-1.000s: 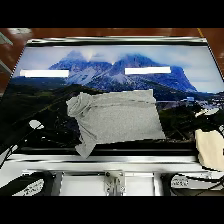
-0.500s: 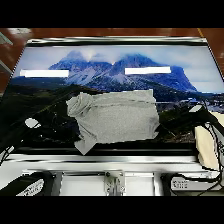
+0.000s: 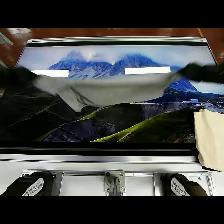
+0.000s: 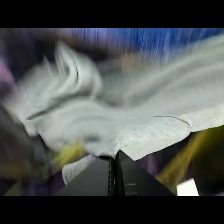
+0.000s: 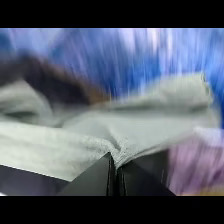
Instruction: Fold the shirts.
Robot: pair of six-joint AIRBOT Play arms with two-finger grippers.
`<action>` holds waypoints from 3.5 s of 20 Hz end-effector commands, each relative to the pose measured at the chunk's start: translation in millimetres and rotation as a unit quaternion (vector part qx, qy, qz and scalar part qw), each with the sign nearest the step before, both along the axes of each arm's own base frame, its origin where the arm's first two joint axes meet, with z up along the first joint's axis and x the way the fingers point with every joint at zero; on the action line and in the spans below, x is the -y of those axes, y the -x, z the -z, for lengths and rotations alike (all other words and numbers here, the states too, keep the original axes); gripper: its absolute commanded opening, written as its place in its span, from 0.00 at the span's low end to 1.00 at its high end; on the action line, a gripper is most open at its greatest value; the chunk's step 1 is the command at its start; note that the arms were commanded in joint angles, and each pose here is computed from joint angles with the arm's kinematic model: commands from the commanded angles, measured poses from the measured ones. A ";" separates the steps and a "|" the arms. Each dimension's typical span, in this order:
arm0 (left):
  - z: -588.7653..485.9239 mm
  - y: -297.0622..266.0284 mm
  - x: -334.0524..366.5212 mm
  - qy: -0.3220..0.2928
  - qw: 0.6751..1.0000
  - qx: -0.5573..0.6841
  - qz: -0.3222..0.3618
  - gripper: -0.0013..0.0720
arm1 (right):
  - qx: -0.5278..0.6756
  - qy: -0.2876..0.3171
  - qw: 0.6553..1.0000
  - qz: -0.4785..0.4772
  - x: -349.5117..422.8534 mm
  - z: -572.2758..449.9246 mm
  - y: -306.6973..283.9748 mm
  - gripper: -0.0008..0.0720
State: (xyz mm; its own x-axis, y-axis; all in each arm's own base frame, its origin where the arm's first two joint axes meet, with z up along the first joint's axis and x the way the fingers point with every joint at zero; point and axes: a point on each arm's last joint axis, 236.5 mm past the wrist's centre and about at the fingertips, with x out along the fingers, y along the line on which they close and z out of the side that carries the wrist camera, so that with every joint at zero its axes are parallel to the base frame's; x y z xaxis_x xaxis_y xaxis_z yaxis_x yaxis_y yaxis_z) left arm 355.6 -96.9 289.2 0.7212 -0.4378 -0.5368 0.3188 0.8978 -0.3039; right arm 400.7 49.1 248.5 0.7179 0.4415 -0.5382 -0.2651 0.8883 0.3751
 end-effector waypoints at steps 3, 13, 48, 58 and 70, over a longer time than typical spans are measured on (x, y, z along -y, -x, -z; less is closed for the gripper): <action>-276.3 124.2 -30.9 -0.002 0.930 0.357 -0.085 0.07 | 0.386 0.033 0.919 0.075 -9.3 -298.5 133.3 0.09; -209.3 96.9 -85.2 -0.075 0.941 0.279 -0.178 0.07 | 0.141 0.124 0.974 0.127 32.4 -185.7 141.2 0.09; 260.0 -72.7 -65.3 0.029 0.879 -0.475 0.011 0.55 | -0.408 0.127 0.896 0.121 165.9 196.3 -25.2 0.89; 355.4 54.3 19.6 0.197 0.811 -0.550 0.033 0.73 | -0.499 0.040 0.855 0.132 171.4 252.7 54.9 0.89; 402.1 55.3 70.3 0.200 0.830 -0.520 -0.005 0.67 | -0.472 0.002 0.872 0.129 157.2 257.5 37.5 0.89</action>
State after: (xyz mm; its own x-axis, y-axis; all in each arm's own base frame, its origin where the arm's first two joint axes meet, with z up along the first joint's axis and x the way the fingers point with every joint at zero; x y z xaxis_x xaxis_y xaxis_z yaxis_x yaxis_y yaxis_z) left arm 290.4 -164.4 -107.8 -0.0879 -0.7355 -0.6719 -0.3051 0.6619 -0.6847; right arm 363.1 -109.9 -9.3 0.0270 0.3201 -0.9470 0.3694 0.8771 0.3070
